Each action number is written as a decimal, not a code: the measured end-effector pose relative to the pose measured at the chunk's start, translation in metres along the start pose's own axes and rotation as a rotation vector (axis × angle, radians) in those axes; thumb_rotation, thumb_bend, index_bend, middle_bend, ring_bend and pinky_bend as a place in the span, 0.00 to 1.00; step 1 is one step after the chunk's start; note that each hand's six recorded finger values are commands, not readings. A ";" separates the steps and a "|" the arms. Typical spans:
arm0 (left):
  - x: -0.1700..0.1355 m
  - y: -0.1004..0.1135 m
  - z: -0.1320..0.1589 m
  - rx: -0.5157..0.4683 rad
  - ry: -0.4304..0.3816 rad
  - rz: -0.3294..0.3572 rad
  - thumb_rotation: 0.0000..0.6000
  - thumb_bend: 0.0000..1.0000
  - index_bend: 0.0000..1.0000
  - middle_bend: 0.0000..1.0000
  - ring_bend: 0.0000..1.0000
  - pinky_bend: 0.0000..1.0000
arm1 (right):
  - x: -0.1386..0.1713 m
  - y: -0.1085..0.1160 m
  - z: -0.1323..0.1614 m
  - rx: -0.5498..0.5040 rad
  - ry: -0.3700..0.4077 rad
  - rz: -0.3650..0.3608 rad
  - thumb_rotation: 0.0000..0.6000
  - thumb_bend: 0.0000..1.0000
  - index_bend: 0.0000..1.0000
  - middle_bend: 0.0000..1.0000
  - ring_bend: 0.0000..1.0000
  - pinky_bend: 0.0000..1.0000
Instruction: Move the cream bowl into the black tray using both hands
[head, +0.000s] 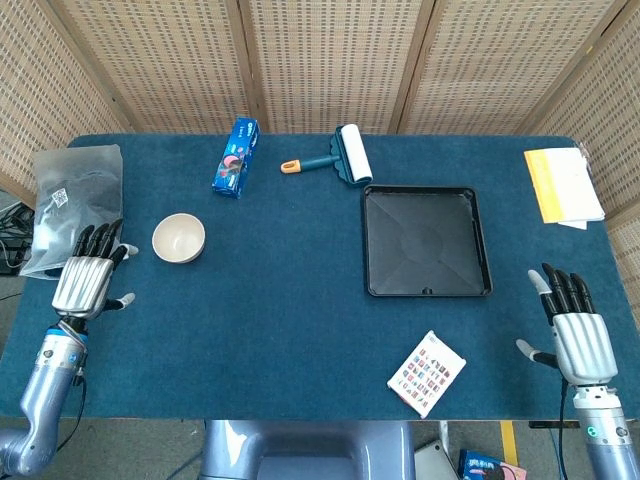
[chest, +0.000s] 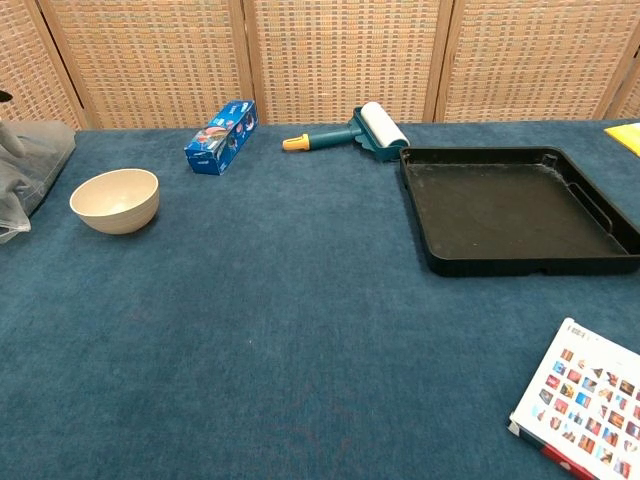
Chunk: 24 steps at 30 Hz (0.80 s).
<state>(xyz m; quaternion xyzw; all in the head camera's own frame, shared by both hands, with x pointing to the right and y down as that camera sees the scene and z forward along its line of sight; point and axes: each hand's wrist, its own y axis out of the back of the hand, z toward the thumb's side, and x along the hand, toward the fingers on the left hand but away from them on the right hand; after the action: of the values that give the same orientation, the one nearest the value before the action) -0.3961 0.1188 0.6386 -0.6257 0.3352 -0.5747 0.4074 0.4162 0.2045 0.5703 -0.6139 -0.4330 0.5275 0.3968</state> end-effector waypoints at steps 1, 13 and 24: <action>0.007 -0.003 0.001 0.005 -0.003 -0.008 1.00 0.13 0.37 0.00 0.00 0.00 | 0.000 0.000 -0.001 -0.001 -0.002 0.000 1.00 0.16 0.02 0.00 0.00 0.00; 0.062 -0.031 0.019 0.046 -0.029 -0.069 1.00 0.18 0.42 0.00 0.00 0.00 | -0.003 -0.005 -0.009 -0.005 -0.025 0.013 1.00 0.16 0.02 0.00 0.00 0.00; 0.090 -0.057 0.037 0.070 -0.040 -0.128 1.00 0.20 0.46 0.00 0.00 0.00 | -0.005 -0.008 -0.018 -0.006 -0.051 0.014 1.00 0.16 0.02 0.00 0.00 0.00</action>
<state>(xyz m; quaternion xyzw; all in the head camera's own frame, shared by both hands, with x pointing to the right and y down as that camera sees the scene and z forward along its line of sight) -0.3517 0.0684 0.7296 -0.6424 0.2662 -0.5984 0.3980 0.4331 0.2017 0.5813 -0.6044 -0.4402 0.5447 0.3798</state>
